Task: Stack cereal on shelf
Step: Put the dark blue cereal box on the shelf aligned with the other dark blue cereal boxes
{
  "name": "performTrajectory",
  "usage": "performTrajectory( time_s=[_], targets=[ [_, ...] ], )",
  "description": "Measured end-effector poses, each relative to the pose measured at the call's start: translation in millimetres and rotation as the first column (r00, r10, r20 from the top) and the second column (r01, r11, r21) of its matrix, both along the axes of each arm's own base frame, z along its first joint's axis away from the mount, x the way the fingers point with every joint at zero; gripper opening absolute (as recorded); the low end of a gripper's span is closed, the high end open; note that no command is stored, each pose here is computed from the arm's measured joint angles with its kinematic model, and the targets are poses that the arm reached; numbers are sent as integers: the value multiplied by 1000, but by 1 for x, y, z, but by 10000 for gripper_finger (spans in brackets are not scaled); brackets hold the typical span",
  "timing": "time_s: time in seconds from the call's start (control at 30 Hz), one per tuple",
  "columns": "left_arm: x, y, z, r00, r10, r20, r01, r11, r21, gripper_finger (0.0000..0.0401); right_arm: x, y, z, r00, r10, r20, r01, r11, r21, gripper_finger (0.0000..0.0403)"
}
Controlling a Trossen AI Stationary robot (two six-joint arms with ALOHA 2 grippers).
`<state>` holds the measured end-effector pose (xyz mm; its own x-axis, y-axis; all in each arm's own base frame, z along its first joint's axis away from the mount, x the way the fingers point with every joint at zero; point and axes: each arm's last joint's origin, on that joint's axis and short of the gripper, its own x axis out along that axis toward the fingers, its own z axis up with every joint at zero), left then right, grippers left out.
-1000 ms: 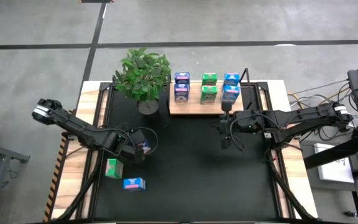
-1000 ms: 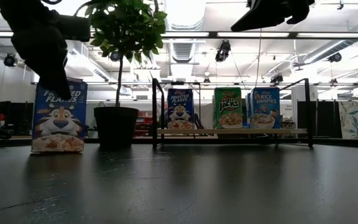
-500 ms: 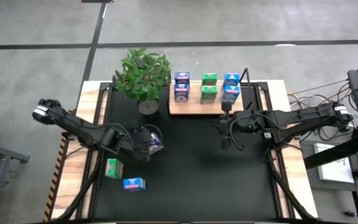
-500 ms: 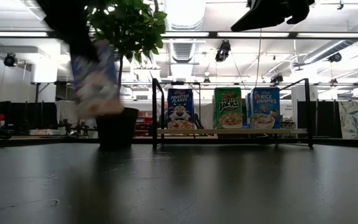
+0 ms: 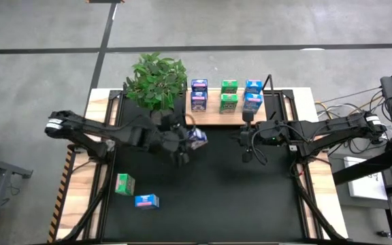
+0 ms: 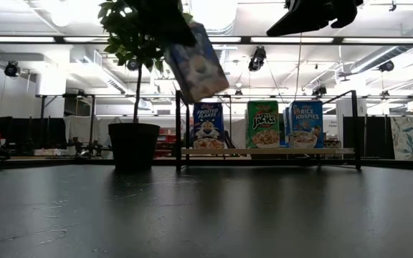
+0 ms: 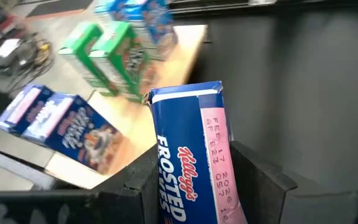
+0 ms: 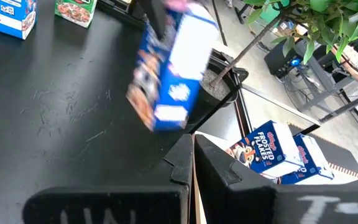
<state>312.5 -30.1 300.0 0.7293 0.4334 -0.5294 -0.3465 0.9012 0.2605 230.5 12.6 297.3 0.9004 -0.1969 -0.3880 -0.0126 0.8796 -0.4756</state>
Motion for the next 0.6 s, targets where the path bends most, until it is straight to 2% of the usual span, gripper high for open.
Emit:
performTrajectory(
  time_s=[0.3,0.5,0.6],
  targets=[
    [52,46,-21,989,140,-51,-139,990,21,150,0,0,0,1000,0,-2,0,1000,0,9],
    [72,66,-29,984,130,-122,-118,988,103,150,-1,0,-2,1000,-1,-26,1,1000,-1,9],
    [77,71,-36,979,89,-181,-63,988,144,150,-1,0,-2,1000,-1,-26,1,1000,-1,9]
  ],
)
